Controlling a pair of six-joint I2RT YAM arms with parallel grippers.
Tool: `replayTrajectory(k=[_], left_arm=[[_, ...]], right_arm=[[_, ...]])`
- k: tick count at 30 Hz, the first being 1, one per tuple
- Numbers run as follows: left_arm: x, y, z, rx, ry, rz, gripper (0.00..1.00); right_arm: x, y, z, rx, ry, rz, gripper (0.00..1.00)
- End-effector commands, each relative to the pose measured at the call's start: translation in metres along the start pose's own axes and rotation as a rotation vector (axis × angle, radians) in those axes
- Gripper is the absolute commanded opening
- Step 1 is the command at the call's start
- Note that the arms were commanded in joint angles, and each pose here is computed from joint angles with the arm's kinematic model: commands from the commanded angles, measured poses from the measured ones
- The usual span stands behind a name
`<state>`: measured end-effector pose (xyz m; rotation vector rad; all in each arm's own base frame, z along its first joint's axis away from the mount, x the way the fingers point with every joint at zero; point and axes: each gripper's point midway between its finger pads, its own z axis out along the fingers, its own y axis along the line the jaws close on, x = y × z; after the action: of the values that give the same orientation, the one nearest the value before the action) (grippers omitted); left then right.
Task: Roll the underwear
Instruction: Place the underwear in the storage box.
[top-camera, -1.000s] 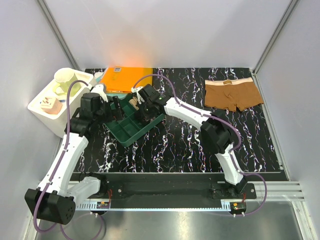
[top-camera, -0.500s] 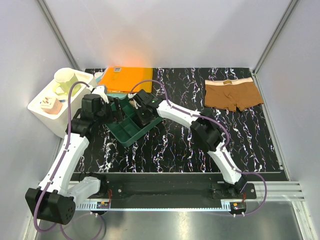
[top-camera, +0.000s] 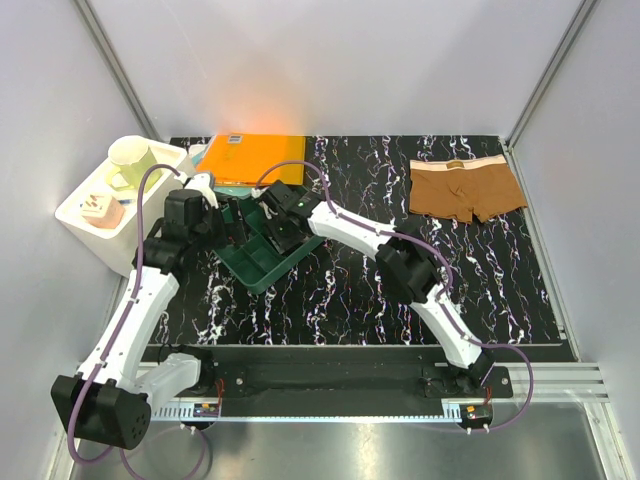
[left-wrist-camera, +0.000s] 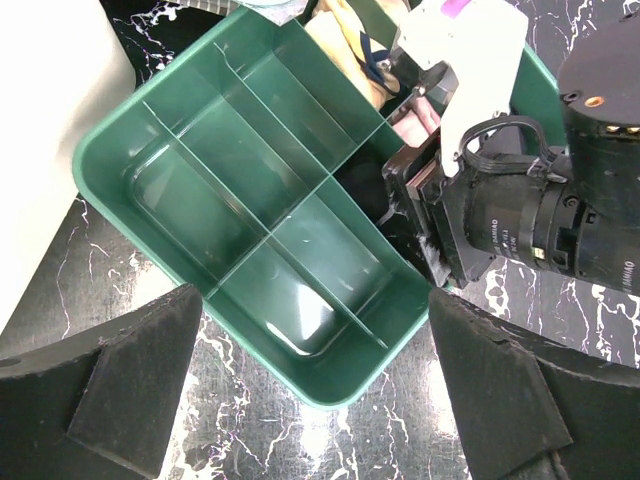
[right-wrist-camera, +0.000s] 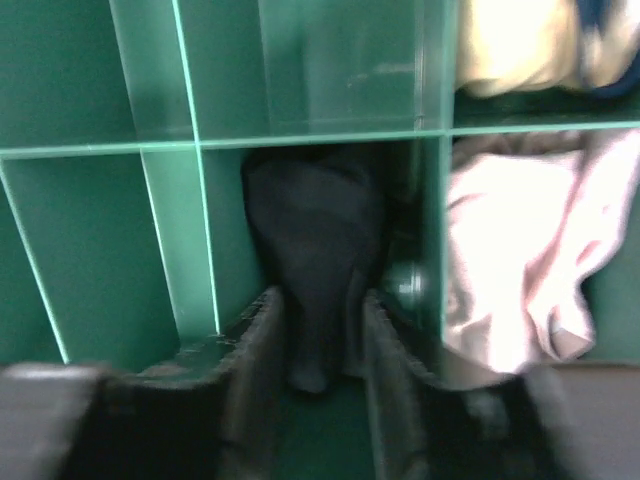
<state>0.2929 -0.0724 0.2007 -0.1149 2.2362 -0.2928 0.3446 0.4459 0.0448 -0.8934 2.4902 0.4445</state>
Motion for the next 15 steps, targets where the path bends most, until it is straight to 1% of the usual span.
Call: replayTrajectory(k=[1, 2, 5, 11, 15], left_arm=[[-0.013, -0.006, -0.004, 0.034, -0.059, 0.013, 0.99], [-0.014, -0.007, -0.005, 0.038, -0.061, 0.014, 0.99], [-0.013, -0.006, -0.005, 0.035, -0.062, 0.013, 0.99], [-0.014, -0.004, -0.007, 0.024, -0.072, 0.015, 0.99], [-0.016, 0.0, -0.009, 0.005, -0.084, 0.015, 0.99]], right_arm=[[-0.03, 0.005, -0.029, 0.004, -0.077, -0.003, 0.53], [-0.032, 0.006, -0.033, -0.002, -0.083, -0.002, 0.56], [-0.042, 0.011, -0.045, -0.018, -0.113, 0.0, 0.61], [-0.056, 0.012, -0.066, -0.013, -0.161, 0.007, 0.64], [-0.073, 0.009, -0.096, 0.016, -0.228, 0.004, 0.69]])
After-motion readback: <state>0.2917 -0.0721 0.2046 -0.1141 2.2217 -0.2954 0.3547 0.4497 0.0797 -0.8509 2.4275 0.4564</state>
